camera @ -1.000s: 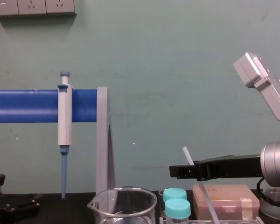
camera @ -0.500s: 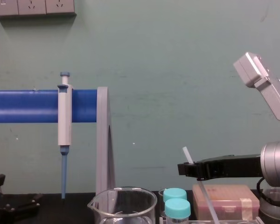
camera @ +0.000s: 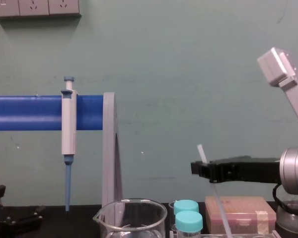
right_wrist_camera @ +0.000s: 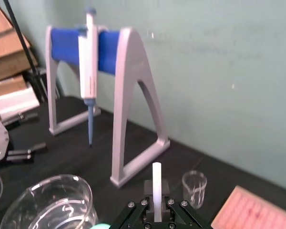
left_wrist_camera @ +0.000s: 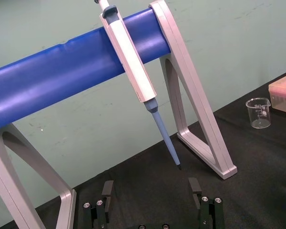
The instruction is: Pick up the stirring rod with one hand, then place it down.
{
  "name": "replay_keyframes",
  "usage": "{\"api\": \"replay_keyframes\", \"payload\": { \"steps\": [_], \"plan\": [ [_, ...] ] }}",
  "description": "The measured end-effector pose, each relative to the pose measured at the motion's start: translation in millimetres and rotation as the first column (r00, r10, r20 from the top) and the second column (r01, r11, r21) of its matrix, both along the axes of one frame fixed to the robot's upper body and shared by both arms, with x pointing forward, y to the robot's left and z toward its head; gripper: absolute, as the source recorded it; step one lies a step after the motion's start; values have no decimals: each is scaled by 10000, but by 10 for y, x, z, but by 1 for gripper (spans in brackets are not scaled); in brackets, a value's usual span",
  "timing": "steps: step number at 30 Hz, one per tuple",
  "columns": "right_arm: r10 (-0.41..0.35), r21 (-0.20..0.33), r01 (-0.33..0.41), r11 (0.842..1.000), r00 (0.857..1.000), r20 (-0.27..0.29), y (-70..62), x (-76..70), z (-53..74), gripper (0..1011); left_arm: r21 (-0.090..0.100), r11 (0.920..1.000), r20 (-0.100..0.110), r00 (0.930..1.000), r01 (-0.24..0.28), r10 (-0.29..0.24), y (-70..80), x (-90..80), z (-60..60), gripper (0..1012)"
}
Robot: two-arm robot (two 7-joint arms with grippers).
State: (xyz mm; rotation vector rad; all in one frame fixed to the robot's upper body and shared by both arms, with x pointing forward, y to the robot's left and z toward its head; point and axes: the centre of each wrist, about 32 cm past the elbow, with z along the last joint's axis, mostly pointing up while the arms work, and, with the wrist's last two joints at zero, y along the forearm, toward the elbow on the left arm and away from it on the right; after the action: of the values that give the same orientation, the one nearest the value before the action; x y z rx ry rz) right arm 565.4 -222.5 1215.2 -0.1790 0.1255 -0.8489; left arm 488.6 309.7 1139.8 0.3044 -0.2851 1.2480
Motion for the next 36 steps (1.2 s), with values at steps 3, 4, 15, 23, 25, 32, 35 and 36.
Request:
{"api": "replay_keyframes", "payload": {
  "steps": [3, 4, 15, 23, 25, 32, 35, 36],
  "plan": [
    [-98, 148, 85, 9999, 9958, 913, -1, -59, -51, 67, 0, 10000, -1, 10000, 1, -1, 0, 0, 0, 1000],
    [-145, 182, 123, 9998, 9919, 1258, -8, -83, -78, 67, 0, 10000, -1, 10000, 0, 0, 0, 0, 0, 1000],
    [-548, 1269, 191, 9917, 9573, 2840, -93, -316, -307, 67, 0, 10000, 0, 10000, 0, 0, 0, 0, 0, 1000],
    [-742, 1837, 97, 9829, 9349, 3472, -148, -383, -226, 67, 0, 10000, 0, 10000, 1, -1, 0, 0, 0, 1000],
    [-759, 1918, 27, 9814, 9238, 3754, -169, -382, -150, 67, 0, 10000, -1, 10000, 0, 0, 0, 0, 0, 1000],
    [-915, 2097, -51, 9778, 8893, 4481, -250, -349, 167, 67, 0, 10000, -1, 10000, 0, 0, 0, 0, 0, 1000],
    [-1042, 2164, 23, 9763, 8814, 4607, -283, -335, 285, 67, 0, 10000, -1, 10000, 0, 0, 0, 0, 0, 1000],
    [-1071, 2170, 51, 9762, 8807, 4614, -290, -332, 303, 67, 0, 10000, 0, 10000, 1, -1, 0, 0, 0, 1000]
  ]
}}
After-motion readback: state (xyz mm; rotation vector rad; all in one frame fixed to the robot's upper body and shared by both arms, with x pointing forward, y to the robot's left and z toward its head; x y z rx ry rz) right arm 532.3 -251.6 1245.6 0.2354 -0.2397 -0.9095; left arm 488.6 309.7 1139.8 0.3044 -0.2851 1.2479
